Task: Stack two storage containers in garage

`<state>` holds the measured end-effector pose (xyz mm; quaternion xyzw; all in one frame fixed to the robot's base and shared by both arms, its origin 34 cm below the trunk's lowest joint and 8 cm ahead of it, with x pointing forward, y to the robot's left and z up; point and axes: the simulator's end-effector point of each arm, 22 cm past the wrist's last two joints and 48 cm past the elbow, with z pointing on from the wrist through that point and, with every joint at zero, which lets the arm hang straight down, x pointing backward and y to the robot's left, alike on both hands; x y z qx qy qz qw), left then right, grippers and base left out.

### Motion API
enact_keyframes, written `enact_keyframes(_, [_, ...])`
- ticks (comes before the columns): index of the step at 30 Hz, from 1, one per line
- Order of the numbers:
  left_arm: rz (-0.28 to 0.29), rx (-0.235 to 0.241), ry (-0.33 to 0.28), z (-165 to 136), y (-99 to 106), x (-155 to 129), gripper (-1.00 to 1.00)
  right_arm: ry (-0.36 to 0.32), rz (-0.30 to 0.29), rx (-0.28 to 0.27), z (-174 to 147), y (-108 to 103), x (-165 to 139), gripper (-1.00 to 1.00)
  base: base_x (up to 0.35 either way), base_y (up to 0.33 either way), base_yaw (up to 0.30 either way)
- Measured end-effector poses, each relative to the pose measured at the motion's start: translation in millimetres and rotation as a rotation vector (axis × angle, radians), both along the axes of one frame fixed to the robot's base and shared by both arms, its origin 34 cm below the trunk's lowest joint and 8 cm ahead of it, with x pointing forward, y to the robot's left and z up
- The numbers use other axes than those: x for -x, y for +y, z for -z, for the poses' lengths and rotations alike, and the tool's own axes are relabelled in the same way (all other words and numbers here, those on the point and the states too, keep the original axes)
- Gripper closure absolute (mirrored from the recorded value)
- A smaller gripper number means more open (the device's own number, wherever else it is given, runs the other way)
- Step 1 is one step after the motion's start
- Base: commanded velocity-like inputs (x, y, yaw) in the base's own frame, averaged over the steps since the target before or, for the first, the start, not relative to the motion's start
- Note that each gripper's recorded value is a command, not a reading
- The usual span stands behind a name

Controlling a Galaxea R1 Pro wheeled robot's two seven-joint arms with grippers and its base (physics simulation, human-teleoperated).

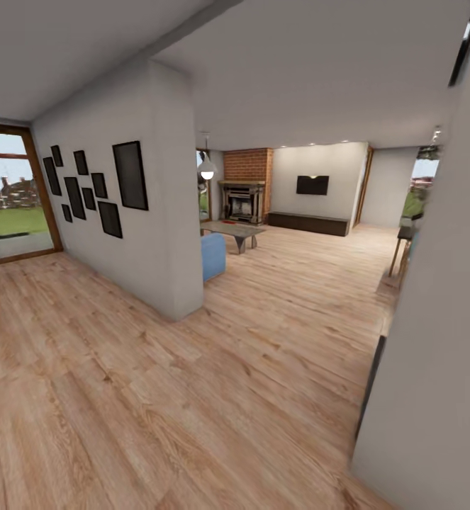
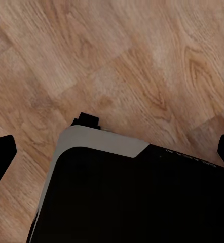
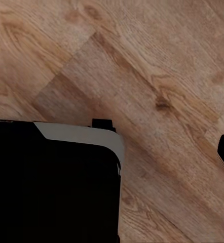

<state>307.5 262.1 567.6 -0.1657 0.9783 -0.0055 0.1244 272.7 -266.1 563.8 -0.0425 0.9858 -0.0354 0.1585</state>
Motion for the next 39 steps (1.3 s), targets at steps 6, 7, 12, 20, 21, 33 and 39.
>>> enact_keyframes(6, [0.000, 0.000, 0.000, 0.0, 0.0, 0.0, -1.00, 0.000, -0.001, 0.001, 0.0, -0.1, 0.3, -1.00, 0.326, 0.000, 0.000])
enact_keyframes(7, [0.000, 0.000, 0.000, 0.0, 0.0, 0.0, -1.00, 0.000, -0.002, 0.000, 0.0, 0.4, 0.2, -1.00, 0.326, 0.000, 0.000])
enact_keyframes(12, [0.000, 0.000, 0.000, 0.0, 0.0, 0.0, -1.00, 0.000, -0.005, 0.000, 0.0, 1.1, 0.3, -1.00, 0.326, 0.000, 0.000])
enact_keyframes(20, [0.000, -0.001, -0.002, -0.1, 0.1, -0.5, -1.00, -0.003, 0.002, 0.003, -0.2, 2.3, -0.2, -1.00, 0.326, 0.000, 0.000])
enact_keyframes(21, [0.000, -0.001, -0.003, -0.2, 0.5, -0.7, -1.00, -0.003, 0.002, 0.003, -0.2, 2.7, -0.3, -1.00, 0.326, 0.000, 0.000])
enact_keyframes(33, [0.000, -0.002, -0.004, -0.2, 0.5, -0.9, -1.00, -0.003, -0.009, -0.004, -0.1, 9.2, -0.2, -1.00, 0.326, 0.000, -0.070])
enact_keyframes(39, [-0.002, -0.003, -0.009, -0.5, 0.6, -1.9, -1.00, -0.004, -0.014, -0.004, -0.2, 9.5, -0.6, -1.00, 0.321, 0.124, -0.237])
